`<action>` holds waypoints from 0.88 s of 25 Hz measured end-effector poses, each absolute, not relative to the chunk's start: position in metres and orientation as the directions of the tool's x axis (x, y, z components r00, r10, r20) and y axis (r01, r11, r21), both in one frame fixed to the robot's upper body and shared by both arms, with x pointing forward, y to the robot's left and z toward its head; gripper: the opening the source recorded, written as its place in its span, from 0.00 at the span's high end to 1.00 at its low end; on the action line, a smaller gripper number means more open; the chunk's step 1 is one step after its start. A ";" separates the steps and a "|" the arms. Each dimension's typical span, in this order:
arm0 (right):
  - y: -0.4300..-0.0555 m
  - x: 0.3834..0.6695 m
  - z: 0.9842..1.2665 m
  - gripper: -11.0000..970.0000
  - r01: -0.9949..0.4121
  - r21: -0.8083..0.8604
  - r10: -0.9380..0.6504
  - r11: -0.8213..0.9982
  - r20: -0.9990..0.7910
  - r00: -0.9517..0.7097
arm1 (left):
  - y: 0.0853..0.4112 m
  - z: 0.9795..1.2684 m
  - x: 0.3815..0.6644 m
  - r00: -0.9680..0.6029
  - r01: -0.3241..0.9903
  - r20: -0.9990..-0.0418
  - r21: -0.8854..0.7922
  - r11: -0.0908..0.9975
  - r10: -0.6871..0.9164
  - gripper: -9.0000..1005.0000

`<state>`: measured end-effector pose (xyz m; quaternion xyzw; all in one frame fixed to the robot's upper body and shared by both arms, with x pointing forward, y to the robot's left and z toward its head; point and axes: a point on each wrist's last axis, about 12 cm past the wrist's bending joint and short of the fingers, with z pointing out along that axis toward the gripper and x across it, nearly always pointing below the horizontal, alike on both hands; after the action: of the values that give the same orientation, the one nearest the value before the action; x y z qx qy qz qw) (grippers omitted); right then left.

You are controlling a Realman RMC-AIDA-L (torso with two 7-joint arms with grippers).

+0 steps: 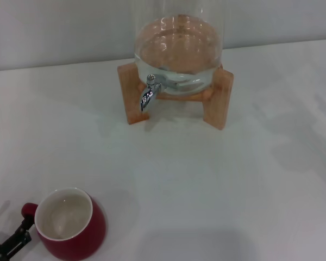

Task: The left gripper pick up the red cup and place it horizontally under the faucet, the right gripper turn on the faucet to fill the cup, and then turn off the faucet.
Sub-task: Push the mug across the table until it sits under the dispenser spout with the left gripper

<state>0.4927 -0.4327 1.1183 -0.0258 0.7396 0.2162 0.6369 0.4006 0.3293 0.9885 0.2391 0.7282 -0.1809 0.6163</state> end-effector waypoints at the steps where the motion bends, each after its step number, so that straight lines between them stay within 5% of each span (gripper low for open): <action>1: -0.433 0.493 1.119 0.21 -0.313 0.288 0.239 0.905 -0.953 -0.185 | 0.329 0.988 0.401 -0.126 0.572 -0.984 0.031 0.820 0.126 0.11; 22: -0.435 0.493 1.120 0.21 -0.307 0.290 0.248 0.906 -0.954 -0.171 | 0.327 0.988 0.411 -0.140 0.569 -0.981 0.029 0.822 0.132 0.11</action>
<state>0.4935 -0.4345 1.1198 -0.0204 0.7341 0.2156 0.6436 0.4114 0.3267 0.9875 0.2388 0.7334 -0.1788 0.6108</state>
